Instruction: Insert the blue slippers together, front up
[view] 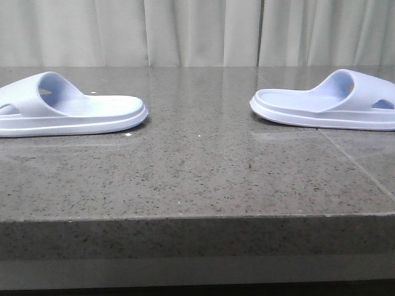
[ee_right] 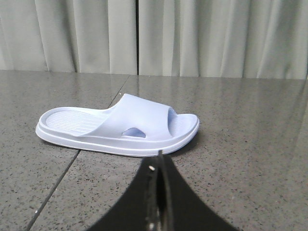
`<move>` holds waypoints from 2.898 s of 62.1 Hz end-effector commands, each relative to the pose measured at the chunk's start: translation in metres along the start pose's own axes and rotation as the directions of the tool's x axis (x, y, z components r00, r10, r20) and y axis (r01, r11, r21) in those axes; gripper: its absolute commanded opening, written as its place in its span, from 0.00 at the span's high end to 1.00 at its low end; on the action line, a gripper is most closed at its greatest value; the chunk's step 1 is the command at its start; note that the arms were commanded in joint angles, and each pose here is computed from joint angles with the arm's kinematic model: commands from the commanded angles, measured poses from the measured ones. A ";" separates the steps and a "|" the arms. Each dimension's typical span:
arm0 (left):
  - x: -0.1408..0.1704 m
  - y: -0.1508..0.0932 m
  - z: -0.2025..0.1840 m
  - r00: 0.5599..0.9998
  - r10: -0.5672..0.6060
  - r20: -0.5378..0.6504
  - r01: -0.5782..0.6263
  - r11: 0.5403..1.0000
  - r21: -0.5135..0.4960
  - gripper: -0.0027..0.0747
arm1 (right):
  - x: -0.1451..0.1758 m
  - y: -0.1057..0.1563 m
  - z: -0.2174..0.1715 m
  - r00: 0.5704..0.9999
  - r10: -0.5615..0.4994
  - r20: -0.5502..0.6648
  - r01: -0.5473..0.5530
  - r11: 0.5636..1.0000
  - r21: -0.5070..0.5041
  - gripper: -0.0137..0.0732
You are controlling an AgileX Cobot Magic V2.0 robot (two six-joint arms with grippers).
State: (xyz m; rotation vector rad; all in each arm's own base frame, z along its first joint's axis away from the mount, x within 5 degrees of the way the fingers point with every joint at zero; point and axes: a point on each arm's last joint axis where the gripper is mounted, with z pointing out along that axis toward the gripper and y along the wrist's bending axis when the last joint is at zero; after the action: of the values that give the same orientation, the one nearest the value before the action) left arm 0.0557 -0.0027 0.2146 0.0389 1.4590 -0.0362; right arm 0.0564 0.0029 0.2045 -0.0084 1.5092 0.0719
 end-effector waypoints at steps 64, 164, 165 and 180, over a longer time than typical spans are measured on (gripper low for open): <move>-0.006 0.001 -0.002 0.996 -0.014 0.088 0.015 1.000 -0.002 0.99 | -0.009 0.000 -0.002 0.995 -0.014 0.101 0.013 1.000 0.005 0.92; -0.109 -0.007 0.095 0.879 -0.040 -0.475 0.071 0.996 0.046 0.90 | -0.107 0.005 0.056 0.908 -0.010 -0.419 0.010 1.000 0.000 0.83; -0.109 -0.007 0.095 0.879 -0.040 -0.475 0.071 0.996 0.046 0.87 | -0.107 0.005 0.056 0.908 -0.010 -0.419 0.010 1.000 0.000 0.81; -0.111 -0.006 0.096 0.890 -0.044 -0.454 0.072 0.996 0.044 0.27 | -0.107 0.005 0.056 0.908 -0.010 -0.419 0.010 1.000 0.000 0.28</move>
State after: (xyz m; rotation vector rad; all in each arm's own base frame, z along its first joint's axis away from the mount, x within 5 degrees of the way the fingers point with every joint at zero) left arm 0.1350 -0.0131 0.3164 0.0737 2.0445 -0.1135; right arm 0.1015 0.0073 0.2989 -0.0313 2.0334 0.0776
